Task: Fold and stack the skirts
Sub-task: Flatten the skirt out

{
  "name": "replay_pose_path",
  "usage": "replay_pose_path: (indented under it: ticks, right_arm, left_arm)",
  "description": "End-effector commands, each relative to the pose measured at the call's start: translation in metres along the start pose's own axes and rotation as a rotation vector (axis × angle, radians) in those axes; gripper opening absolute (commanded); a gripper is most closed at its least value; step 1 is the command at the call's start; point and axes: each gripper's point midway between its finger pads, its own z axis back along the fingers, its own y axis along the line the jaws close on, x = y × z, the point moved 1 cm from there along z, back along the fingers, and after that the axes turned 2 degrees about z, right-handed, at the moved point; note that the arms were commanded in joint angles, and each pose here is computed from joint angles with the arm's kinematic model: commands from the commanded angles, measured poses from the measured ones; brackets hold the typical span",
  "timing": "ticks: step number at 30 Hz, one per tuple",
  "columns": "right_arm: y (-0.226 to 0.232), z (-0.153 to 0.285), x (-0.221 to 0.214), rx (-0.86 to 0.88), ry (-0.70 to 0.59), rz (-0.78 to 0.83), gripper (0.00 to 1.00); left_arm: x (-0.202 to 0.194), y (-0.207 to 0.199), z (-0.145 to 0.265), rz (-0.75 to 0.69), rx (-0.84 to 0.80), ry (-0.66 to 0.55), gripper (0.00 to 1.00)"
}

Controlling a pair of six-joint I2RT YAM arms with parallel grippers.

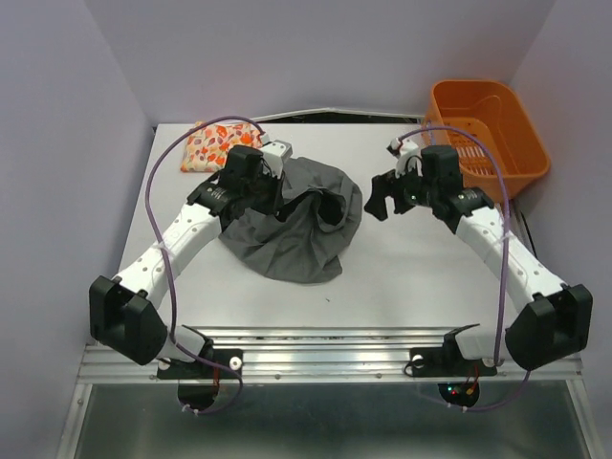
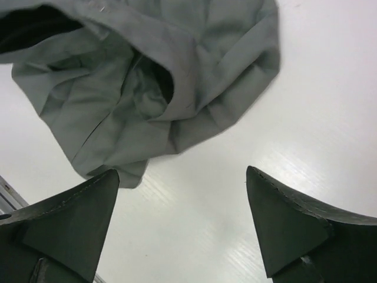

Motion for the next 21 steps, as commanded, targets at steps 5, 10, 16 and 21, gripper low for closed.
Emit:
replay_pose_path:
  ticks: [5,10,16,21]
  right_arm:
    - [0.029,-0.029,0.006,-0.026,-0.187,0.139,0.95]
    - [0.009,-0.064,0.021,-0.116,-0.257,0.097,0.95]
    - [0.015,-0.117,0.022,-0.12,-0.242,0.056,0.93]
    - [0.022,-0.14,0.022,-0.103,-0.213,0.075,0.9]
  left_arm:
    - [0.006,0.006,-0.012,0.064,-0.053,0.037,0.0]
    - [0.007,0.018,-0.014,0.067,-0.026,0.051,0.0]
    - [0.02,0.029,-0.011,0.029,0.019,0.023,0.0]
    - [0.022,0.037,-0.012,0.025,0.045,0.029,0.0]
